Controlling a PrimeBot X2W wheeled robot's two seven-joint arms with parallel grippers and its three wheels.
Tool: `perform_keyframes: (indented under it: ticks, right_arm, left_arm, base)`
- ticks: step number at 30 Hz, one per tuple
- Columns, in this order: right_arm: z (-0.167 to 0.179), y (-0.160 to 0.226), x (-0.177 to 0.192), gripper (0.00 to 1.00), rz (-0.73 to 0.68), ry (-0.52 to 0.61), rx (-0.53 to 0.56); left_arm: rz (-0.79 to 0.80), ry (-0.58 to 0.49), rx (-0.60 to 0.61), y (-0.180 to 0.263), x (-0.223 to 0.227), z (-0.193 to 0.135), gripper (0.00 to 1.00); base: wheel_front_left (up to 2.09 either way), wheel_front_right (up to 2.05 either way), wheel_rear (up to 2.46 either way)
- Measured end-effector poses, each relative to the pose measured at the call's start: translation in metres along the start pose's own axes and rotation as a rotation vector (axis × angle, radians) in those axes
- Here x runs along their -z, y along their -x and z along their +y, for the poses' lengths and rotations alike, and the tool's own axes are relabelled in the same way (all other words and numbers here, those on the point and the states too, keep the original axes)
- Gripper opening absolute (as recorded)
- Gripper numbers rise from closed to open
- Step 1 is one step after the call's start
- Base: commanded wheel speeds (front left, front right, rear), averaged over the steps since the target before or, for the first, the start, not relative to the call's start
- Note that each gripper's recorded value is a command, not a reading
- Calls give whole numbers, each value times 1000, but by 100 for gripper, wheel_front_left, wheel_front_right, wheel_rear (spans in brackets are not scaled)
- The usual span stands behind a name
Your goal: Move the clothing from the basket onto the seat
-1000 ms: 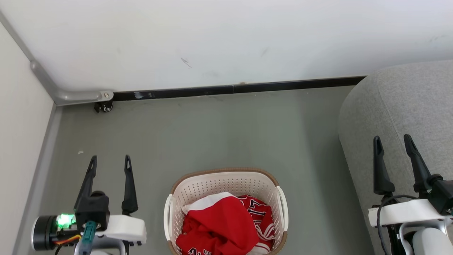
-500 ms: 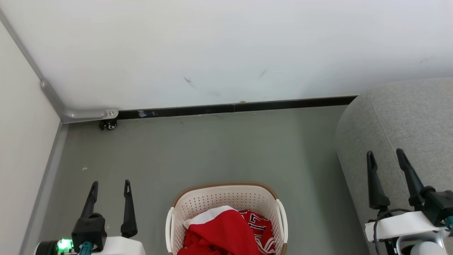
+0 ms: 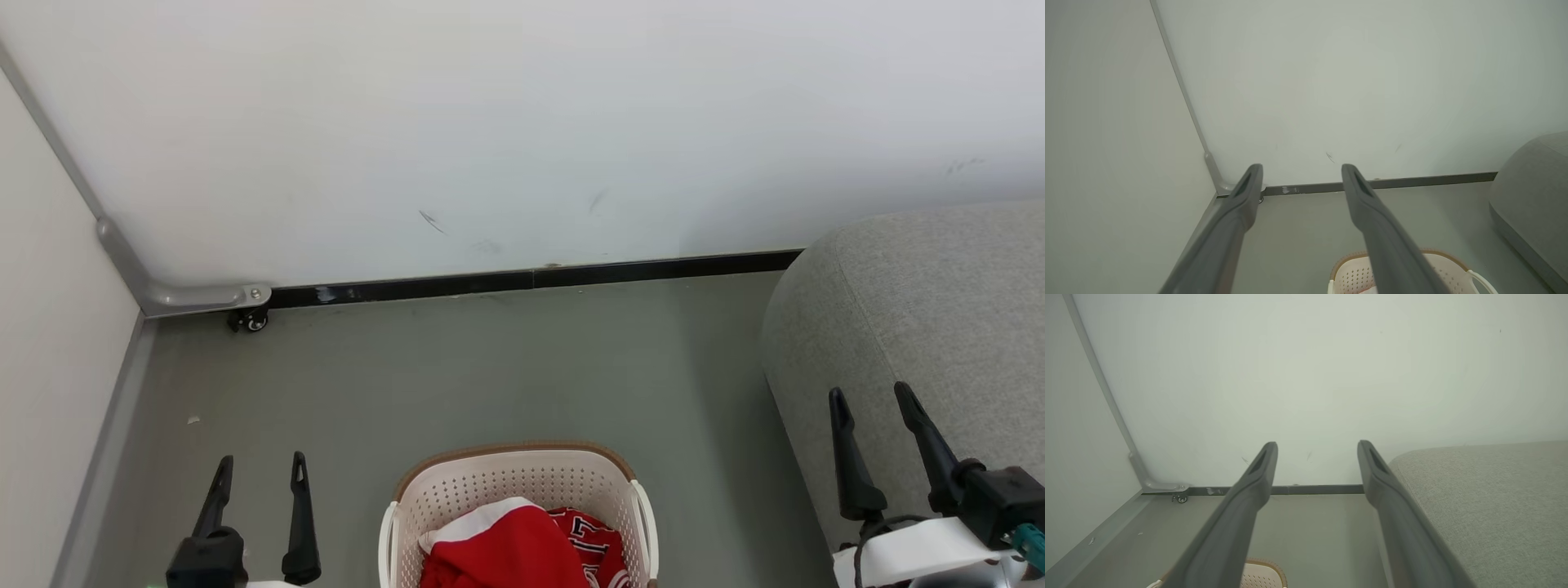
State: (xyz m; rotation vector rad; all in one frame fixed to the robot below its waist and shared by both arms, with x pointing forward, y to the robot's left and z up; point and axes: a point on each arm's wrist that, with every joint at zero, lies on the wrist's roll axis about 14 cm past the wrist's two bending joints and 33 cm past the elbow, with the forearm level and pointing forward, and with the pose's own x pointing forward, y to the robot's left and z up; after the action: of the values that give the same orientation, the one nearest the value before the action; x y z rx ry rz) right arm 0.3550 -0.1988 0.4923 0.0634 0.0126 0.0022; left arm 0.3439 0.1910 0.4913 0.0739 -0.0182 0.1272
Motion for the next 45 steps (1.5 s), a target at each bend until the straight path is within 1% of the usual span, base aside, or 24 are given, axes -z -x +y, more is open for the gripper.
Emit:
perform_keyframes:
  ticks: [14, 19, 26, 31, 37, 41, 44, 45]
  right_arm:
    - [-5, 7, -2, 100, 7, 2, 15]
    - [-5, 8, -1, 100, 14, 3, 16]
    - [-4, 7, -3, 100, 14, -1, 14]
    - [-4, 6, -5, 100, 9, 1, 12]
    - [1, 4, -4, 100, 14, 4, -2]
    - [1, 3, -3, 100, 25, 17, -4]
    - [1, 2, -3, 100, 26, 31, -3]
    - [-1, 2, -3, 100, 27, 33, 3]
  left_arm:
    - [-3, -2, 23, 3, -1, -3, 100]
    - [-17, 8, 37, 3, -5, -9, 100]
    - [-2, 0, 32, 3, -1, -5, 100]
    - [7, -4, 56, 3, 2, -8, 100]
    - [15, -24, 140, -1, 6, -25, 100]
    - [1, -40, 231, -15, -2, -51, 100]
    - [-4, -39, 261, -22, -6, -60, 100]
    - [-4, -37, 293, -27, -7, -71, 100]
  base:
    - [0, 0, 0]
    - [0, 0, 0]
    - [0, 0, 0]
    - [0, 0, 0]
    - [0, 0, 0]
    - [0, 0, 0]
    - [0, 0, 0]
    - [0, 0, 0]
